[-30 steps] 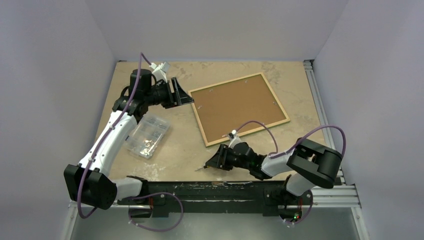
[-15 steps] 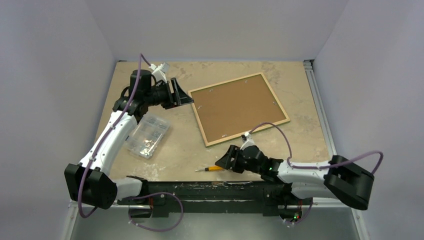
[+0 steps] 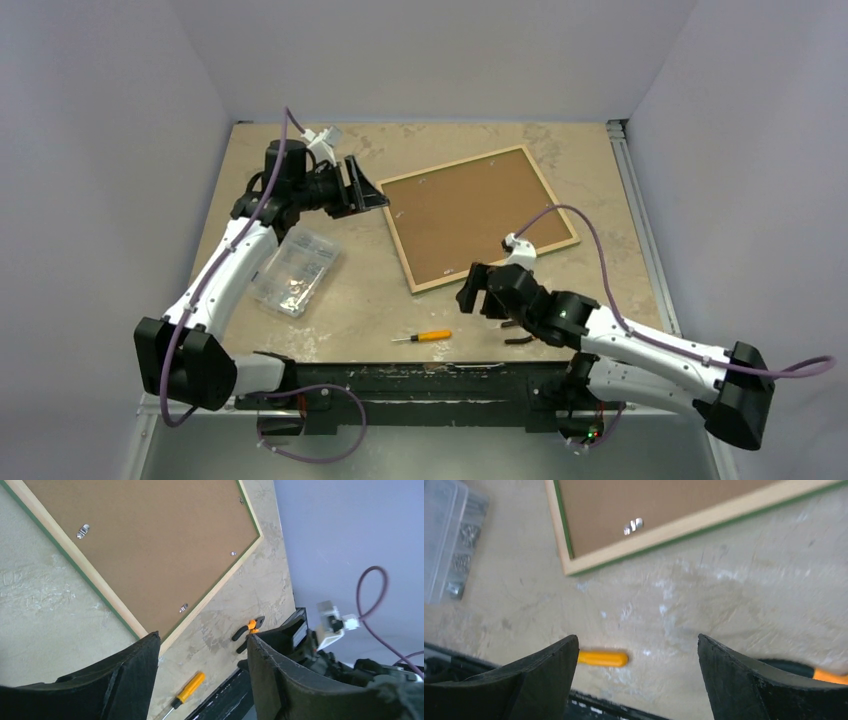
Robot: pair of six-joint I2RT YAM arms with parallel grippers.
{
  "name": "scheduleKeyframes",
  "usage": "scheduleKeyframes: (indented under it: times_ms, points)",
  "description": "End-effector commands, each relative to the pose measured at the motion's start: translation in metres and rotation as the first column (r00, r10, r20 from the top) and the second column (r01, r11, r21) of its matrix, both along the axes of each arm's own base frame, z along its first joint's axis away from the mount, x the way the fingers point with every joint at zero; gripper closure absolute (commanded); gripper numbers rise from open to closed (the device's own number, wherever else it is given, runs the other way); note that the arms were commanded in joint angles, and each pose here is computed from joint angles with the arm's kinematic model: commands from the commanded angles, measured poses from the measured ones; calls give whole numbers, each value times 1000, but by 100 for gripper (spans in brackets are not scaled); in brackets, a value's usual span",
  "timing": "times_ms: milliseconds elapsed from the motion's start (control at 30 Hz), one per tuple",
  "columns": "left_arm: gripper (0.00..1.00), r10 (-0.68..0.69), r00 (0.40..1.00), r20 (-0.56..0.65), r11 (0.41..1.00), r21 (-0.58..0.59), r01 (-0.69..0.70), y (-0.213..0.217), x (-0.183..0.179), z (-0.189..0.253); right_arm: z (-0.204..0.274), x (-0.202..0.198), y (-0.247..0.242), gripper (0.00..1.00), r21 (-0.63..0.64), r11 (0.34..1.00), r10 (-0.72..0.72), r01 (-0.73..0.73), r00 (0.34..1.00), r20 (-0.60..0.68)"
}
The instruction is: Take the photo out of the frame
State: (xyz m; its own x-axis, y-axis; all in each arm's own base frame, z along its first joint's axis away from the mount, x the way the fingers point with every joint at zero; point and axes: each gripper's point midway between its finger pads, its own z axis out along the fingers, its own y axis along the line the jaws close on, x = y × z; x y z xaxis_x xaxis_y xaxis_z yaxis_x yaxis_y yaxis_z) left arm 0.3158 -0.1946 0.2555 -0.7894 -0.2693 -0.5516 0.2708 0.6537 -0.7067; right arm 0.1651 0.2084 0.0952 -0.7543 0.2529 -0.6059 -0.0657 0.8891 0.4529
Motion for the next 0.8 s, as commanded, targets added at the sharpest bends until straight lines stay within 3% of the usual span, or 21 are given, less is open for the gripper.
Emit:
scheduleKeyframes:
  times_ms: [0, 100, 200, 300, 400, 467, 633, 767]
  points:
    - [37, -25, 1000, -8, 999, -26, 24, -9, 5, -11, 31, 50, -32, 13, -230, 970, -58, 83, 992, 114]
    - [36, -64, 998, -24, 998, -6, 64, -21, 1, -19, 25, 85, -52, 13, -251, 957, -130, 145, 989, 75]
    - [36, -112, 994, -20, 993, 32, 112, -33, -7, -22, 19, 113, -75, 10, -184, 950, -259, 254, 966, -4]
    - [36, -163, 987, 1, 982, 96, 162, -44, -19, -23, 14, 133, -99, 2, -144, 891, -444, 430, 893, -78]
    - [36, -214, 975, 54, 969, 137, 205, -55, -28, -19, 16, 150, -119, 2, -143, 828, -557, 542, 823, -109]
    - [36, -251, 963, 95, 959, 156, 235, -62, -37, -13, 16, 161, -123, 4, -107, 800, -599, 590, 792, -118]
    - [36, -321, 923, 210, 927, 268, 261, -73, -55, -5, 6, 177, -105, 21, 2, 801, -586, 599, 785, -201]
    - [36, -369, 885, 284, 902, 341, 266, -81, -69, 1, -13, 177, -102, 27, 4, 761, -624, 648, 734, -269]
